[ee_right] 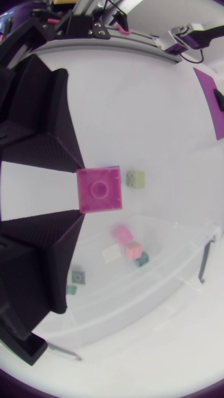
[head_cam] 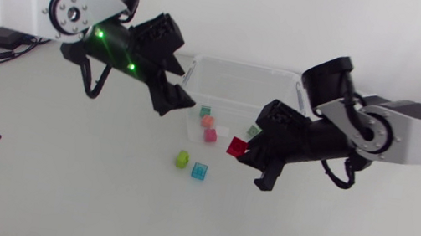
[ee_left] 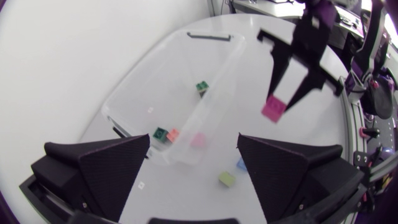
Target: Pick up the duplo bricks and place them in the container
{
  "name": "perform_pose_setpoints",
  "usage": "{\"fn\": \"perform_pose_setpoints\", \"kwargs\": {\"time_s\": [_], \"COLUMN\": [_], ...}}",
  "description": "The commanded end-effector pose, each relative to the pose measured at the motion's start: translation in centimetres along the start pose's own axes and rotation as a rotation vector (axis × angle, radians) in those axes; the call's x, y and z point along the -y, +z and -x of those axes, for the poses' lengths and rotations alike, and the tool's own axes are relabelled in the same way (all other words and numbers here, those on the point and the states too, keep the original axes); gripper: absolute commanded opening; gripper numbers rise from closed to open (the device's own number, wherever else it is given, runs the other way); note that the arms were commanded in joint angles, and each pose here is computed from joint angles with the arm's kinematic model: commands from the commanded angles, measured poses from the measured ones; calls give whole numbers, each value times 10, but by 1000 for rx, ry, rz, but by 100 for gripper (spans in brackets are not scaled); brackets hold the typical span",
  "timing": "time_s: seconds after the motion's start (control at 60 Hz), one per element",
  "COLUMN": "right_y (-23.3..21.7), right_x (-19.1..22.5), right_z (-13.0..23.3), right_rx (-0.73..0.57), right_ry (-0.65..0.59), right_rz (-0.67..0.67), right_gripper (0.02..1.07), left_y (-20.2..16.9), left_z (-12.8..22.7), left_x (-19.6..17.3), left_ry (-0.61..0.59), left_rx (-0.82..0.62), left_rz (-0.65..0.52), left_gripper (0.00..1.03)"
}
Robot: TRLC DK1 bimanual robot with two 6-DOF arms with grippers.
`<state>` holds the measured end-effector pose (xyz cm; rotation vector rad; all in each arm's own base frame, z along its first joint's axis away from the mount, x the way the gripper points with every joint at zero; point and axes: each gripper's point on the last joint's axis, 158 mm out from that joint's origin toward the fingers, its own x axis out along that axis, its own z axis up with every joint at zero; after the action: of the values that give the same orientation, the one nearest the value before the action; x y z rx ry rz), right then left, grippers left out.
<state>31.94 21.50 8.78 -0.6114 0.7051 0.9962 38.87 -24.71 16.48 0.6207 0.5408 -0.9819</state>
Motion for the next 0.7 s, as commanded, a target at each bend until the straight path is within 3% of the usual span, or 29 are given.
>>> {"fn": "perform_pose_setpoints", "kwargs": {"time_s": [0.0,0.267,0.683], "right_y": [2,32,62], "right_x": [0,47,125], "right_z": [18,55,67], "right_rx": [24,112,214], "right_ry": [-19,-162,-337], "right_rz": [-44,-119,-247], "right_gripper": [25,25,25], "left_y": [-39,-98,-123], "left_z": [-3,-29,-91], "left_x": [25,60,58], "left_ry": [-54,-131,-75], "left_rx": [-71,-156,-245], "left_rz": [-22,-8,101], "left_gripper": [99,99,99]}}
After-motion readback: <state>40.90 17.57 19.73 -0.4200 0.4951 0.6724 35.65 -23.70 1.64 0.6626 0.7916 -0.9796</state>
